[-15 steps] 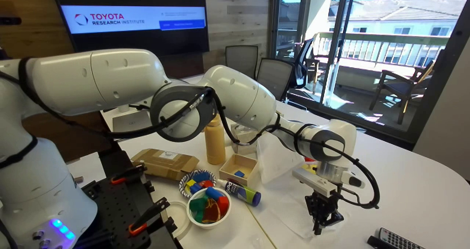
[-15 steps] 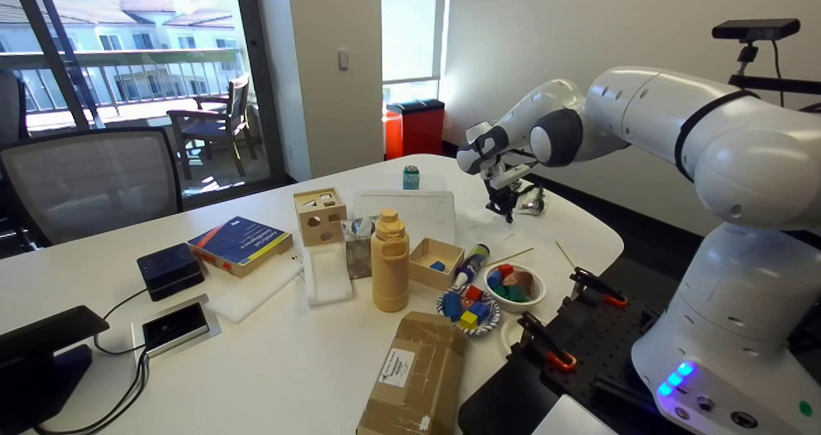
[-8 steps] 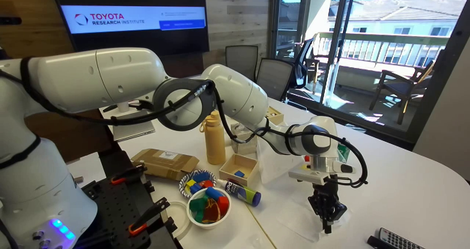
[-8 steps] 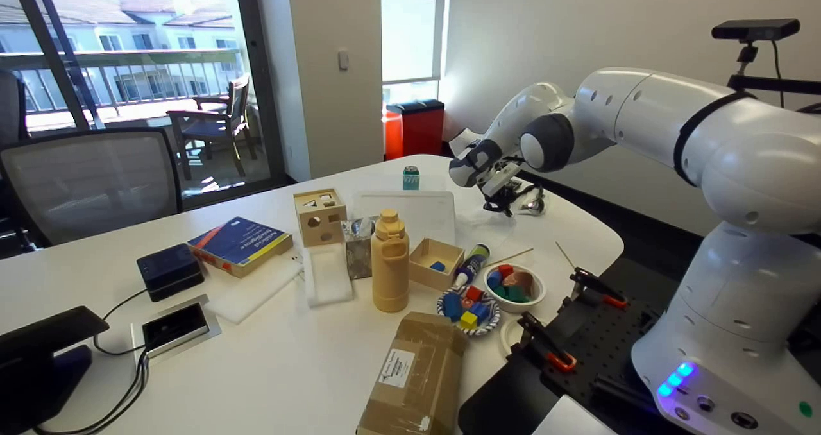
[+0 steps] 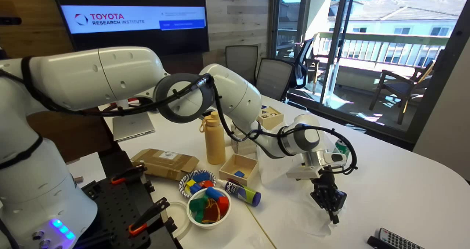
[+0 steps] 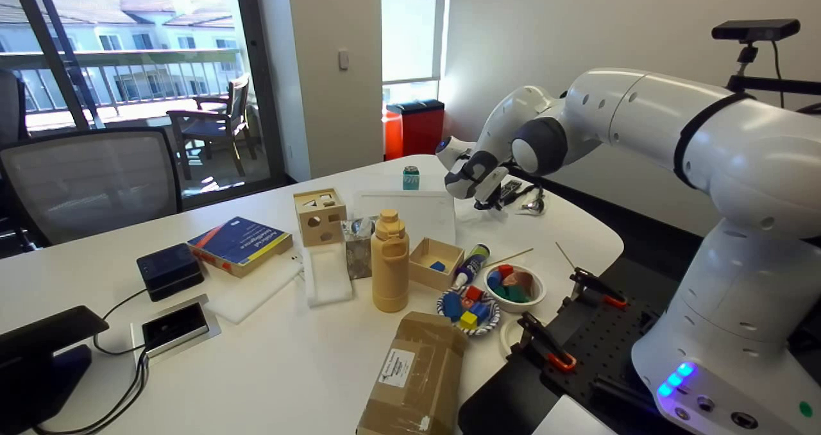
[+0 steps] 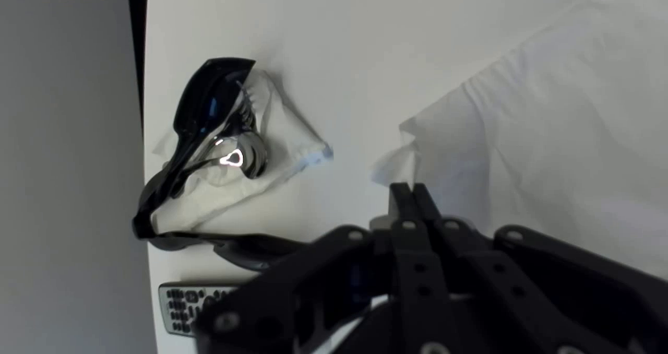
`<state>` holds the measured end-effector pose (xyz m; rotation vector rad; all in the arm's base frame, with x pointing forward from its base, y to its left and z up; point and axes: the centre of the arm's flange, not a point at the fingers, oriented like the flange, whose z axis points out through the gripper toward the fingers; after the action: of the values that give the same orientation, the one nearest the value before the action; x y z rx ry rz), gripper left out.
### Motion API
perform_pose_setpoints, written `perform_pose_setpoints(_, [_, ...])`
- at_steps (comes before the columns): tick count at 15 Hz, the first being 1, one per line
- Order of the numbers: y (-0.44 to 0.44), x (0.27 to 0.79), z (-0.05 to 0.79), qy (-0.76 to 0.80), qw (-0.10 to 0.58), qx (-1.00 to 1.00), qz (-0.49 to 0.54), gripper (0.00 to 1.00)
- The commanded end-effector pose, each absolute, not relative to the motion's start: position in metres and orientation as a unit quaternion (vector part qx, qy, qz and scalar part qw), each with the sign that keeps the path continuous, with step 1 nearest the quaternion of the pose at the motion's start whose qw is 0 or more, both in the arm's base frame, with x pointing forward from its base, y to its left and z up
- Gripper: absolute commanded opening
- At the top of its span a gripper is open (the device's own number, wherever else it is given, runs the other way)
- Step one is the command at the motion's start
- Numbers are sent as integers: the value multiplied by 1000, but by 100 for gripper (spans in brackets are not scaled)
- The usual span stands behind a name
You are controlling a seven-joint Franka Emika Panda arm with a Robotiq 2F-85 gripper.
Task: Fold the napkin in four
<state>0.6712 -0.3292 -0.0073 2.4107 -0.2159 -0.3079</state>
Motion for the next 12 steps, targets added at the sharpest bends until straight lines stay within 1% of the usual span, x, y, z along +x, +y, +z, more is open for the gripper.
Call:
perform_pose_setpoints(1, [-334, 678, -19, -82, 388, 913, -96, 0])
perform_pose_setpoints(2, [-334, 677, -15, -85, 380, 916, -98, 0])
perform_pose_setpoints(4, [-334, 673, 9, -64, 297, 942, -143, 0])
perform_pose_setpoints(5, [-328, 669, -10, -72, 340, 930, -120, 1])
perform_pose_setpoints(7, [-330, 671, -4, -61, 314, 939, -126, 1])
perform_pose_setpoints(11, [-331, 672, 0, -59, 308, 941, -126, 1])
perform_pose_setpoints(12, [-327, 670, 1, -64, 317, 940, -111, 0])
